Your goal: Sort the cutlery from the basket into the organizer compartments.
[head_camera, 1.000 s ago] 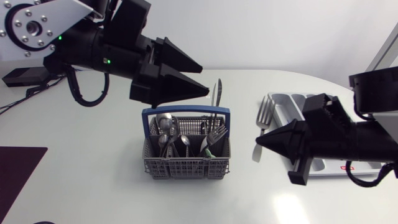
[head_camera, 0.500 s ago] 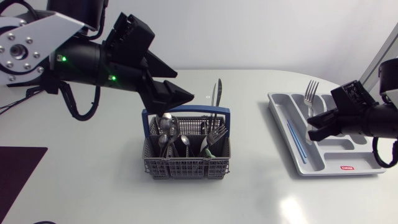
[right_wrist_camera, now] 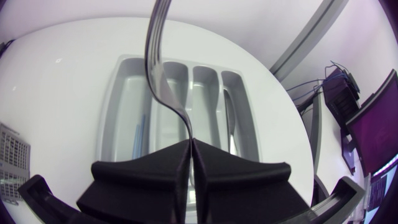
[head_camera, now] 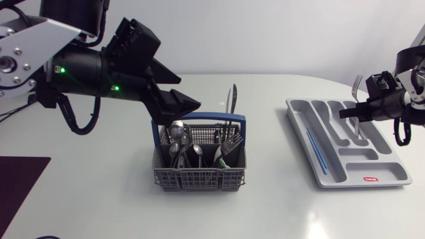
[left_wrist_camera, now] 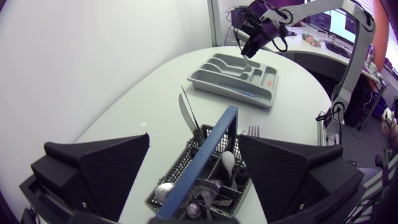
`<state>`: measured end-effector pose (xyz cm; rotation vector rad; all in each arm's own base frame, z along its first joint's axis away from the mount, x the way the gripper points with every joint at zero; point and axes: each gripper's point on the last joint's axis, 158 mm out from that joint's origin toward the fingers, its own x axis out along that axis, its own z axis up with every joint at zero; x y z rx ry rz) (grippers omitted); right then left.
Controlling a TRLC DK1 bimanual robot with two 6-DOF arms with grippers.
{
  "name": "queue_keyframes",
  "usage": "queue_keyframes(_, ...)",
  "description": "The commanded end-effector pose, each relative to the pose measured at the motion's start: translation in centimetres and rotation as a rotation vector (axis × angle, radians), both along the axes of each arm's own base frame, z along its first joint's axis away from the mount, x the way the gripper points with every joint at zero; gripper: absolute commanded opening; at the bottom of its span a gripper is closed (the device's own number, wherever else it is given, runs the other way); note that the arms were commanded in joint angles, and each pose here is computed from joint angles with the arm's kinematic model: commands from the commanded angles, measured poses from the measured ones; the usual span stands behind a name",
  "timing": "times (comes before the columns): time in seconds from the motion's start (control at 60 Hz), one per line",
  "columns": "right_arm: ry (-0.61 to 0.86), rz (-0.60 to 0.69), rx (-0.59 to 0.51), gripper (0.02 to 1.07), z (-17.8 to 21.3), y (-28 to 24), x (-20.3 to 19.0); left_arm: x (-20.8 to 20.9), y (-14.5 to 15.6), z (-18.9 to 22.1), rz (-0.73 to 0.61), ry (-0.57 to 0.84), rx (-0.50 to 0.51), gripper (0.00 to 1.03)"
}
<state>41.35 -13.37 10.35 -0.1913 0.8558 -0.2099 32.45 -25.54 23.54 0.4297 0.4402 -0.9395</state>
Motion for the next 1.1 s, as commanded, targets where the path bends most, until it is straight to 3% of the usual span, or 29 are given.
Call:
queue_keyframes(0.0,-0.004,-0.068,0.004,0.07,-0.5,-1.7,1.6,-0.5,-0.1,-0.1,0.007,0.004,-0.006,0.99)
queue_keyframes(0.383,0.058,-0.193,-0.135,0.07,-1.9,-4.9,6.8,0.0,0.1,-0.4,0.040,-0.011,0.022,0.99)
queue_keyframes(1.083,0.231,-0.317,-0.071,0.07,-9.0,-7.1,7.8,-0.6,-0.1,-0.7,0.036,-0.005,0.041,0.99)
